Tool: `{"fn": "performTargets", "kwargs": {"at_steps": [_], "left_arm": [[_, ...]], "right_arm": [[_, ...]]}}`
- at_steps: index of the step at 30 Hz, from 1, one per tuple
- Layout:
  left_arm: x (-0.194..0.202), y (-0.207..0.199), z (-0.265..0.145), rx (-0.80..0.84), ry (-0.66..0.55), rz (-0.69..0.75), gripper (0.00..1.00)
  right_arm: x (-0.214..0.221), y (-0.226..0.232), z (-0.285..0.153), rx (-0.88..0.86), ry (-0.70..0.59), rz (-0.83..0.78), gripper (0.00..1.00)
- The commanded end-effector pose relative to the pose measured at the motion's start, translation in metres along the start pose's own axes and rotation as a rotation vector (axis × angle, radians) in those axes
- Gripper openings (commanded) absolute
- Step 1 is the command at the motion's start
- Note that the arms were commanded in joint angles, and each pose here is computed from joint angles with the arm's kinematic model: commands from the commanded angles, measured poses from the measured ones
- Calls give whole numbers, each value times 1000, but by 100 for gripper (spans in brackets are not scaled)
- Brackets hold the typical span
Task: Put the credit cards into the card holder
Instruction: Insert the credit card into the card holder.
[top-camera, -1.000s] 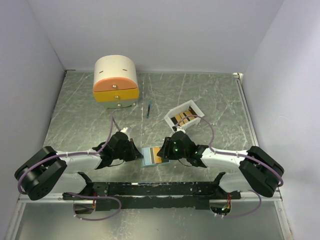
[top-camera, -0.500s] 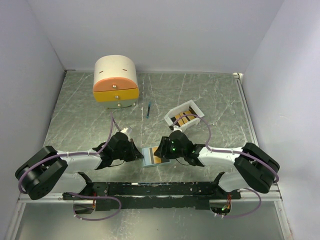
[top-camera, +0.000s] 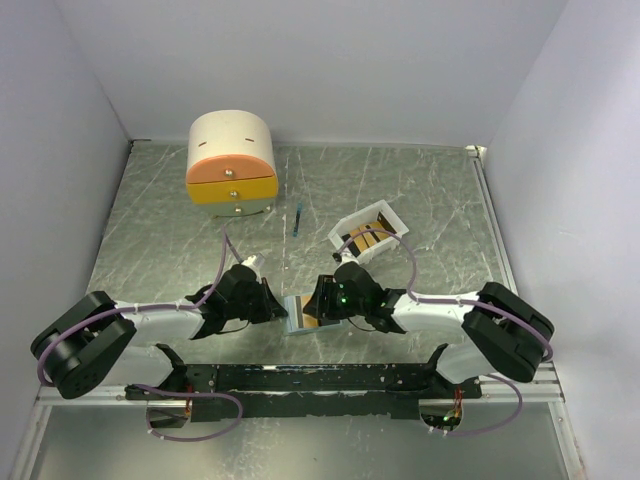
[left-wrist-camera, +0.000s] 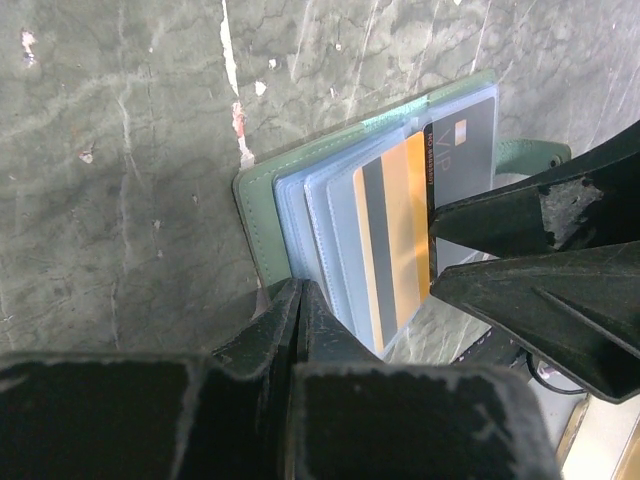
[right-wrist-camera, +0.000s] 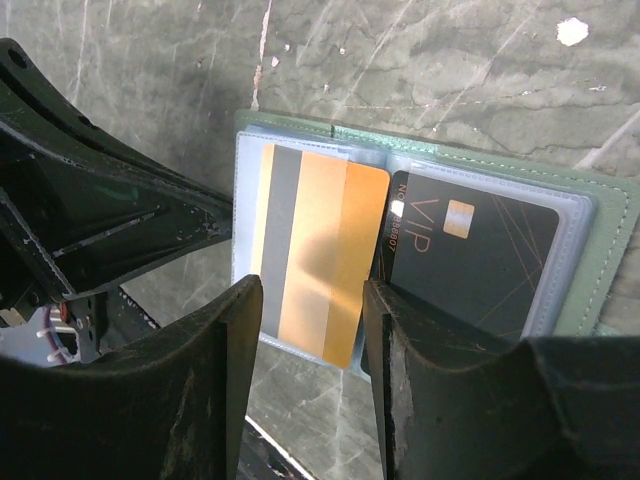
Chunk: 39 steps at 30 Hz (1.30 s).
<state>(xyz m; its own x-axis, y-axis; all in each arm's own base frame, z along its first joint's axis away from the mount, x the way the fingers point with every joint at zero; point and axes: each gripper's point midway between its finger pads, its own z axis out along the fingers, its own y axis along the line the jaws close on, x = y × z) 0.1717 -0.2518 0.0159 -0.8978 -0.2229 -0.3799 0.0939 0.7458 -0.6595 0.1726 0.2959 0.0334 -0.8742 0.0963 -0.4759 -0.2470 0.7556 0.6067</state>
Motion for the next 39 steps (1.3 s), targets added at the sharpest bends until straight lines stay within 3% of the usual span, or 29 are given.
{"fn": "performTargets", "kwargs": {"at_steps": [1,30,34,39], "left_arm": [[27,18,-3,-48,91,10,9],[22,13,-4,-40,78,23,11],[13,8,-8,-38,45,34,17],[-2,2,-18,-72,3,54,37]], "right_arm": [[0,3,5,-3,3,-29,46],[-3,21,3,-29,9,-114,46],[-10,26,-6,-26,-8,-137,46],[-20,10,-22,96,-35,-130,47]]}}
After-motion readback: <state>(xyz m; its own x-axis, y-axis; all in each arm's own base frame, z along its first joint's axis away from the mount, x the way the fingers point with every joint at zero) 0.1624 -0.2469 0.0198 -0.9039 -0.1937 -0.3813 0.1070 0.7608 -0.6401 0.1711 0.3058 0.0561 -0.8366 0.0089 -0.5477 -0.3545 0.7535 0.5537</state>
